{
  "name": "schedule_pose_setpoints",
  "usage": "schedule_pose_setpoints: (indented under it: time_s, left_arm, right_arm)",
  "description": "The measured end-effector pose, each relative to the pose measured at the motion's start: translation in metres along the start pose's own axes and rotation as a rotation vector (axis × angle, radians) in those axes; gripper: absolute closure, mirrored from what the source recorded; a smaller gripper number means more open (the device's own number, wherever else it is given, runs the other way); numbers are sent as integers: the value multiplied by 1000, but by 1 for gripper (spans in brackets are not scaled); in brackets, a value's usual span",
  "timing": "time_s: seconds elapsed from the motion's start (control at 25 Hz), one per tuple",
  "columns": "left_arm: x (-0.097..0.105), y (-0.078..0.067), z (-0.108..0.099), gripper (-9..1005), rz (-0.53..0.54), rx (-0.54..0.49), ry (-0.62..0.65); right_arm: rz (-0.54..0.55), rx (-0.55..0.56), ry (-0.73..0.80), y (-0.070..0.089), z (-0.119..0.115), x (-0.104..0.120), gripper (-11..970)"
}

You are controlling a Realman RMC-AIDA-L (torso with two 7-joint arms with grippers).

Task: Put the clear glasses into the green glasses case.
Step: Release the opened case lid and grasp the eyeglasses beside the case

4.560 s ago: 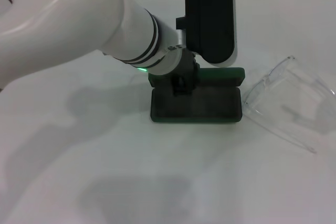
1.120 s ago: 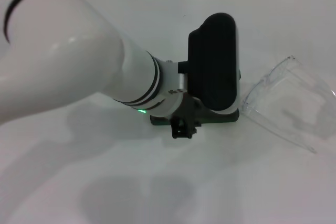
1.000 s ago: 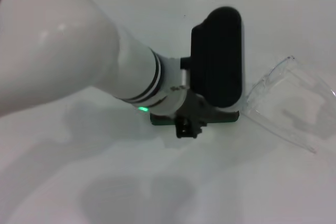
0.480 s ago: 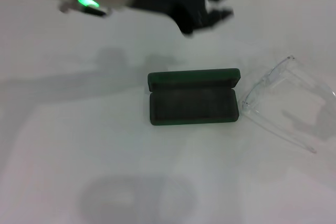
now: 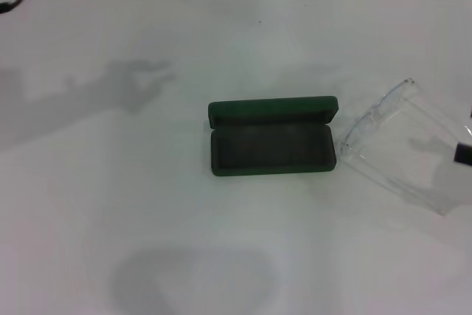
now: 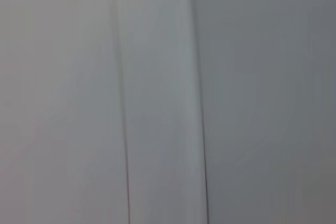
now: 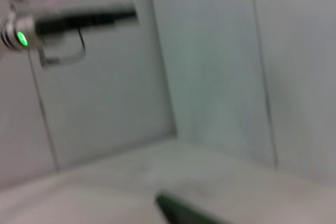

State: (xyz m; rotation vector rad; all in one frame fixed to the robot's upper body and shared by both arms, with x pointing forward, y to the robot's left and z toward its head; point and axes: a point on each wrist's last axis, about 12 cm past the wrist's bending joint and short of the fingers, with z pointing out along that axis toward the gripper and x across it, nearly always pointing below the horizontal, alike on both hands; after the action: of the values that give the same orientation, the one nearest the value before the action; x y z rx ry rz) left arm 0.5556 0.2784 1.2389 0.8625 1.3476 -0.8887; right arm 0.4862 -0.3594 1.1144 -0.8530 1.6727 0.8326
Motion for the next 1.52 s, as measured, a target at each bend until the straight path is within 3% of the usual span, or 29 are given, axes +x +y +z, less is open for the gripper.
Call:
schedule_pose_setpoints:
  time_s: [0.16,0.52,0.8,1.04,1.36,1.52]
  left_arm:
    - [19,9,-32,757,-56,-6,-29]
    - [61,7,-59,818,-123,-114,115]
    - [99,-8,-56,815,-113,-89,250]
    - [144,-41,-56,909,87,27,218]
    - [152,-42,-65,920,49,-20,209]
    - [151,-41,-72,926,21,-20,227]
  right_arm:
    - [-1,-46,57,-1,4,-7,104]
    - [13,-28,160,-4,-11,-31,104]
    - [46,-13,352,-10,-4,-73,106]
    - [106,-27,580,-8,18,-114,108]
    - [212,62,645,0,59,-163,117]
    - [259,162,745,-6,78,-174,127]
